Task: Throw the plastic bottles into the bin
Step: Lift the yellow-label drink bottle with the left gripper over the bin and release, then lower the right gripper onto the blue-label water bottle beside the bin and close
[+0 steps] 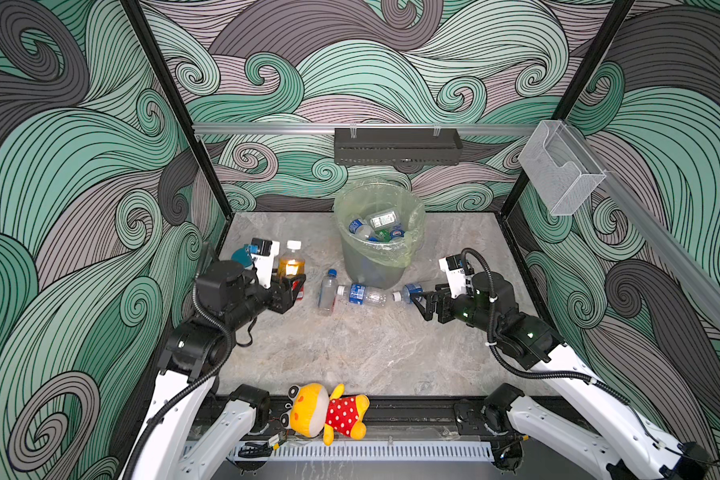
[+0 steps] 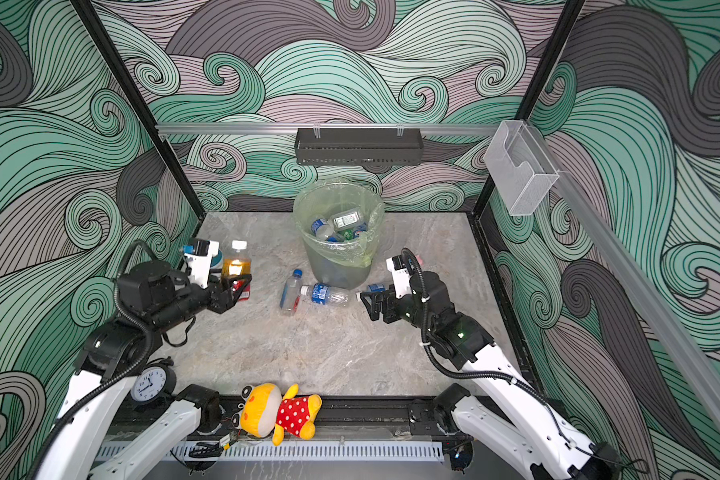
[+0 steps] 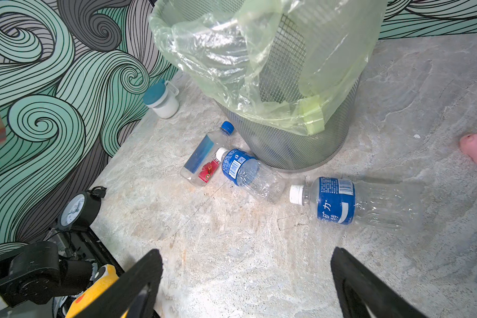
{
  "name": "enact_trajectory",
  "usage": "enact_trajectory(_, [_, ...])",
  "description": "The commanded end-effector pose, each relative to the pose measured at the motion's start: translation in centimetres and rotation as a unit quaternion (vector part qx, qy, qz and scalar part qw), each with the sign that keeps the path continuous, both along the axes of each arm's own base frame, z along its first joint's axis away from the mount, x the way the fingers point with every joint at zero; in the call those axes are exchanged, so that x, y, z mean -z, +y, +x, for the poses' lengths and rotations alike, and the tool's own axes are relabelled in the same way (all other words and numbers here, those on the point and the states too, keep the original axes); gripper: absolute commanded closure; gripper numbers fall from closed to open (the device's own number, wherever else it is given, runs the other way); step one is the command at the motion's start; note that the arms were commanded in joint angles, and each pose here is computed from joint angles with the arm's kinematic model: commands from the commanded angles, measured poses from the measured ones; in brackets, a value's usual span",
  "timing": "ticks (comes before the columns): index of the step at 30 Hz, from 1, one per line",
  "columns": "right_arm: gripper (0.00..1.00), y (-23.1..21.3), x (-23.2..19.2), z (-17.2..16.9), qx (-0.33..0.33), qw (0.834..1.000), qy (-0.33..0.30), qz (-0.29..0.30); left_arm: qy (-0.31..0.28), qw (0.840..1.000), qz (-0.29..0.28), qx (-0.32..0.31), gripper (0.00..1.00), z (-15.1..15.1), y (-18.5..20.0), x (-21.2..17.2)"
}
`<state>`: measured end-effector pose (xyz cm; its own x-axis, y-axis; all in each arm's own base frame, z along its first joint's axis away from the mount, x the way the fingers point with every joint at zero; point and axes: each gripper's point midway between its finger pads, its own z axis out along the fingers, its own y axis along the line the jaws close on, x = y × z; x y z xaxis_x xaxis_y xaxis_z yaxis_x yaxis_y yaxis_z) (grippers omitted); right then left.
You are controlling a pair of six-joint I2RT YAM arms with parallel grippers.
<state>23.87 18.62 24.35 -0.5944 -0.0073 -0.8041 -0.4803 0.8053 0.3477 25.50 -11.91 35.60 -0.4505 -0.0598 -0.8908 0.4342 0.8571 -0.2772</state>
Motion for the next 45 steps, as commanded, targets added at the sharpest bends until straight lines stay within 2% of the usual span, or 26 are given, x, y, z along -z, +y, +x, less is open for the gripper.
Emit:
enact_trajectory(1, [0.06, -0.3, -1.7, 0.3, 0.014, 1.0, -0.013, 0.016, -0.083, 0.987, -0.11, 0.08, 0.52, 5.0, -4.5, -8.8])
enact_trajectory(2, [0.06, -0.4, -1.7, 0.2, 0.018, 1.0, -0.011, 0.015, -0.082, 0.983, -0.129, 0.103, 0.5, 6.9, -5.9, -10.3])
enact_trajectory(3, [0.06, -0.7, -1.7, 0.2, 0.024, 1.0, -0.008, 0.014, -0.073, 0.981, -0.137, 0.116, 0.44, 9.0, -7.3, -10.8])
enact_trajectory(6, [0.07, -1.6, -1.8, -0.1, 0.043, 0.999, -0.005, 0.01, -0.027, 0.983, -0.119, 0.139, 0.19, 13.5, -11.1, -10.9])
enact_trajectory(7, [0.07, -1.9, -1.9, -0.2, 0.048, 0.999, -0.007, 0.008, -0.017, 0.985, -0.104, 0.14, 0.11, 14.0, -11.7, -10.5])
enact_trajectory(11, [0.05, -3.5, -1.7, -0.7, 0.077, 0.997, -0.013, -0.005, -0.036, 0.989, -0.076, 0.124, 0.01, 13.3, -11.6, -10.2])
enact_trajectory(14, [0.04, -4.1, -1.1, -0.4, 0.094, 0.995, -0.014, -0.016, -0.046, 0.993, -0.053, 0.093, 0.01, 11.6, -9.6, -9.2])
enact_trajectory(15, [0.04, -4.3, -1.0, -0.2, 0.1, 0.995, -0.012, -0.021, -0.055, 0.994, -0.047, 0.085, 0.01, 10.2, -8.6, -9.6])
enact_trajectory(18, [0.04, -4.5, -0.3, 0.5, 0.11, 0.993, -0.005, -0.042, -0.044, 0.997, -0.022, 0.057, 0.01, 8.0, -6.5, -7.9])
enact_trajectory(25, [0.12, -5.2, 1.6, 2.7, 0.125, 0.988, 0.02, -0.09, -0.007, 0.999, 0.039, -0.024, 0.01, 3.2, -1.3, -2.4])
enact_trajectory(31, [0.14, -5.6, 3.0, 4.5, 0.155, 0.982, 0.082, -0.076, 0.028, 0.993, 0.08, -0.081, 0.01, -0.5, 2.5, 2.9])
enact_trajectory(37, [0.07, -6.9, 5.6, 6.3, 0.252, 0.954, 0.157, -0.039, 0.063, 0.988, 0.096, -0.101, 0.01, -3.1, 4.2, 7.3])
enact_trajectory(41, [0.07, -6.3, 7.0, 7.3, 0.277, 0.942, 0.19, -0.002, 0.081, 0.984, 0.108, -0.116, 0.01, -4.1, 5.1, 9.0])
enact_trajectory(45, [0.07, -5.9, 8.6, 8.3, 0.296, 0.931, 0.211, 0.012, 0.084, 0.982, 0.12, -0.12, 0.01, -4.7, 5.6, 9.8])
